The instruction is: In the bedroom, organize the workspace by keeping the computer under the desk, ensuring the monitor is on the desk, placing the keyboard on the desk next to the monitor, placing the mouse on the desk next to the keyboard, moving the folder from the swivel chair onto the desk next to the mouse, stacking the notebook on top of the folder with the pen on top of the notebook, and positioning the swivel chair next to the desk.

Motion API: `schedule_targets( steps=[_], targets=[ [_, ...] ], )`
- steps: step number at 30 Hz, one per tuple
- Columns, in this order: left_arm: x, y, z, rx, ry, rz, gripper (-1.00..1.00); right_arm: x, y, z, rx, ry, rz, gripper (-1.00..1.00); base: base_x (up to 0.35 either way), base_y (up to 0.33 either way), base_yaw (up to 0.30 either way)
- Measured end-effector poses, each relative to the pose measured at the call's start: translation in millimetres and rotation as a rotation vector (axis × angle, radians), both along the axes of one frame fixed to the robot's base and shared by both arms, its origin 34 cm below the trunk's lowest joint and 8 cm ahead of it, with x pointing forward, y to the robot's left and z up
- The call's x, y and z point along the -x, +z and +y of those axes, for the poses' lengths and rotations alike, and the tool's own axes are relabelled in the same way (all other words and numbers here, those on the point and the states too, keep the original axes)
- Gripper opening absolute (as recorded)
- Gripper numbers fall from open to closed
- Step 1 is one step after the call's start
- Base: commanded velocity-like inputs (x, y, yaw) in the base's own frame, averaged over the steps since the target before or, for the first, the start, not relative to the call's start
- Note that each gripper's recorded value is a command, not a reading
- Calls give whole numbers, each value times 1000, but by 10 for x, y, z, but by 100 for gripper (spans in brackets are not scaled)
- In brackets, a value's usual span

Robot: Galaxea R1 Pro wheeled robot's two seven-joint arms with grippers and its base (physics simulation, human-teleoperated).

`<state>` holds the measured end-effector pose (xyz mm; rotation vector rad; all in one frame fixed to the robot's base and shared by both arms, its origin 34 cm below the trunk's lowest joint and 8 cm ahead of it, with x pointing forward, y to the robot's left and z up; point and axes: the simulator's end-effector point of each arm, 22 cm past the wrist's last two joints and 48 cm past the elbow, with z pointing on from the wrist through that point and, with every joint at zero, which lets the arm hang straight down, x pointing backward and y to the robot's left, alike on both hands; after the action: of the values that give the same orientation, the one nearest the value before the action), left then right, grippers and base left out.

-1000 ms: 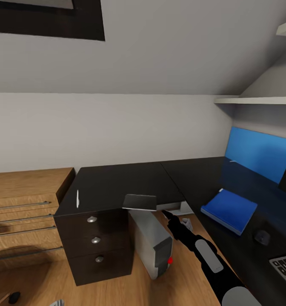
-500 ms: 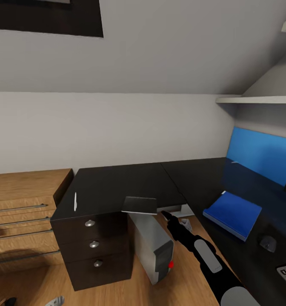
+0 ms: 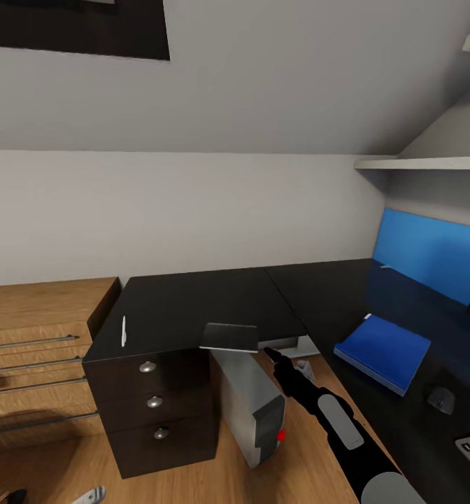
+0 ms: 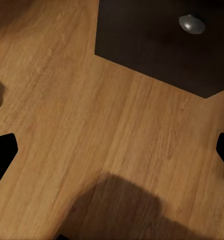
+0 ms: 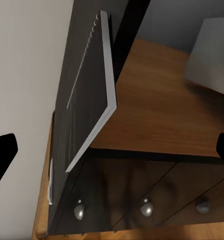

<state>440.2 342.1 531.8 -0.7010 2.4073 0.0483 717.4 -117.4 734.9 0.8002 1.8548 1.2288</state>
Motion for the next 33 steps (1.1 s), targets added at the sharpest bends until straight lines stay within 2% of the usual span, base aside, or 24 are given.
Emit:
schedule_targets(
  steps=[14,22,33],
  targets=[
    [1,-1,-7,2,0,-1,100,2,4,2,0,0,-1,100,165,118,0],
    [7,-4,22,-1,3,2,100,-1,1,0,0,-1,0,100,36,17,0],
    [27,-75,102,20,45,-4,100,8,-77,-3,0,-2,-1,100,3,1,0]
  ],
)
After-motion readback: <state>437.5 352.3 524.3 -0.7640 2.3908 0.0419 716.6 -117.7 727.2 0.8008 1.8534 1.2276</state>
